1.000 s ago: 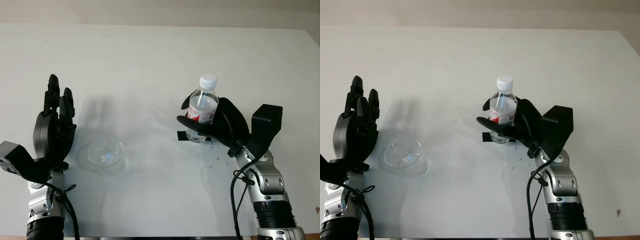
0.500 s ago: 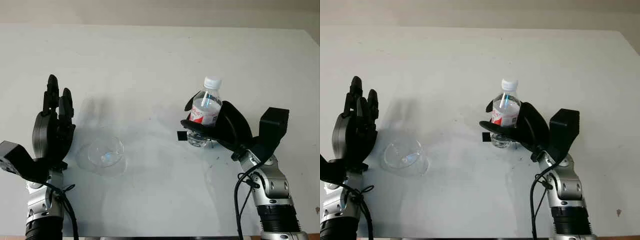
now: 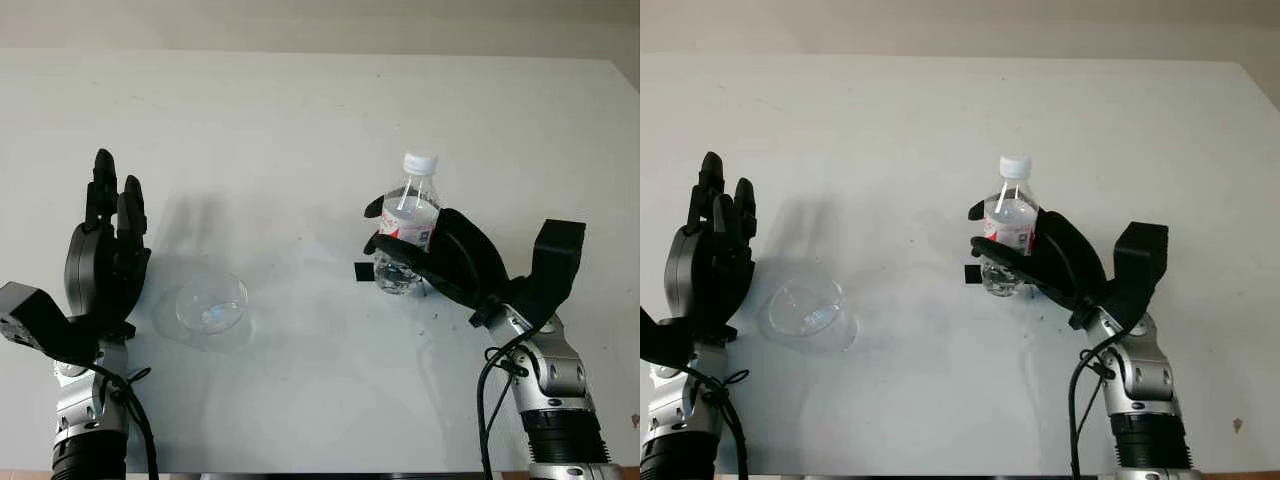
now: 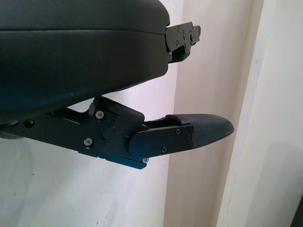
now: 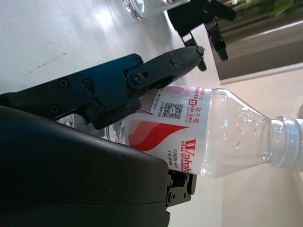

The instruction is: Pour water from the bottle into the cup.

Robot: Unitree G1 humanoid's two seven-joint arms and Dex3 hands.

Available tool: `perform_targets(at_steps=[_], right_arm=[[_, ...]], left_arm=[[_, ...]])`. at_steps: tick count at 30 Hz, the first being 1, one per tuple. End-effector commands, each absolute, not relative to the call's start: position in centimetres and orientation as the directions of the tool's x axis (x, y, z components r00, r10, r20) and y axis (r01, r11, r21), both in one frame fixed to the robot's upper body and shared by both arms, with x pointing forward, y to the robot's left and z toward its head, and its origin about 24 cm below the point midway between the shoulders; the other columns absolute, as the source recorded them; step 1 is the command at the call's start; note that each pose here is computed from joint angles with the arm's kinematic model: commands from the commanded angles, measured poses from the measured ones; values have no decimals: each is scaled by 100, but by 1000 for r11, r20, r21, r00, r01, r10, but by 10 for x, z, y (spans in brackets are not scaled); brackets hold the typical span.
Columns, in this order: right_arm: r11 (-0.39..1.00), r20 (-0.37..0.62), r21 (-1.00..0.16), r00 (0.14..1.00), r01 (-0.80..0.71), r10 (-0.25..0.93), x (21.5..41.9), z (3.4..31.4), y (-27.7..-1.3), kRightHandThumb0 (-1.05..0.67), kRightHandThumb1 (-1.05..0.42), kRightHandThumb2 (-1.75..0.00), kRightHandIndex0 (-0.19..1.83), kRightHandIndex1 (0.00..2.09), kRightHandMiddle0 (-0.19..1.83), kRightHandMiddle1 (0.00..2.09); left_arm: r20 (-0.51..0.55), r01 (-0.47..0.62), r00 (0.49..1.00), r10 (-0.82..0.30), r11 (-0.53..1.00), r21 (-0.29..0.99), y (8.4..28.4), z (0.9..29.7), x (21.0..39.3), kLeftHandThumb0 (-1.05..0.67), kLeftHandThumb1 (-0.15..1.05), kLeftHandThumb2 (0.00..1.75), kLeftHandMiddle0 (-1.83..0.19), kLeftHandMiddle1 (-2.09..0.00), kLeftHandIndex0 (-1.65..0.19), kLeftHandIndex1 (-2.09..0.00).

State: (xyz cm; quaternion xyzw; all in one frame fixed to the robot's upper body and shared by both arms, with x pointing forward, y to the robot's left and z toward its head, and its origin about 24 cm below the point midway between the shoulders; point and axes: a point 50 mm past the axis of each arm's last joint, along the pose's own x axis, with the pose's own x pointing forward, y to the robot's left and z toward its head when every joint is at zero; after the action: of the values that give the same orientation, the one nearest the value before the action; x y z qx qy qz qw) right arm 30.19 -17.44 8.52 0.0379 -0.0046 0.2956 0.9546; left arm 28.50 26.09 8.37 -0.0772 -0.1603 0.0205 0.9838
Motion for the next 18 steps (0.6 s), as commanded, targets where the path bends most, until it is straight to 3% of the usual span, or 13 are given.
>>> perform_targets(at_steps=[1, 8, 12, 13, 18], right_arm=[[813, 53, 39, 814, -581, 579, 301, 88, -176, -60, -95, -5, -7, 154, 5, 134], [767, 76, -31, 764, -641, 641, 301, 89, -177, -67, -96, -5, -1, 110, 9, 111], [750, 102, -159, 745, -642, 659, 301, 94, -177, -73, -94, -5, 14, 31, 14, 43], [751, 110, -176, 745, -637, 658, 302, 94, -177, -73, -93, -5, 14, 21, 14, 32], [767, 135, -203, 758, -609, 638, 303, 93, -179, -77, -91, -5, 5, 5, 8, 13]], left_arm=[[299, -19, 952, 69, 986, -167, 260, 78, 284, -74, 105, 52, 15, -6, 15, -6], [305, -11, 950, 64, 985, -173, 259, 78, 286, -74, 105, 53, 15, -5, 16, -5], [303, -16, 950, 67, 985, -169, 259, 79, 286, -74, 105, 53, 15, -5, 16, -5], [304, -14, 950, 66, 985, -170, 259, 79, 286, -74, 105, 53, 15, -5, 16, -5], [303, -11, 951, 63, 985, -170, 261, 79, 287, -75, 105, 53, 16, -5, 17, -5]])
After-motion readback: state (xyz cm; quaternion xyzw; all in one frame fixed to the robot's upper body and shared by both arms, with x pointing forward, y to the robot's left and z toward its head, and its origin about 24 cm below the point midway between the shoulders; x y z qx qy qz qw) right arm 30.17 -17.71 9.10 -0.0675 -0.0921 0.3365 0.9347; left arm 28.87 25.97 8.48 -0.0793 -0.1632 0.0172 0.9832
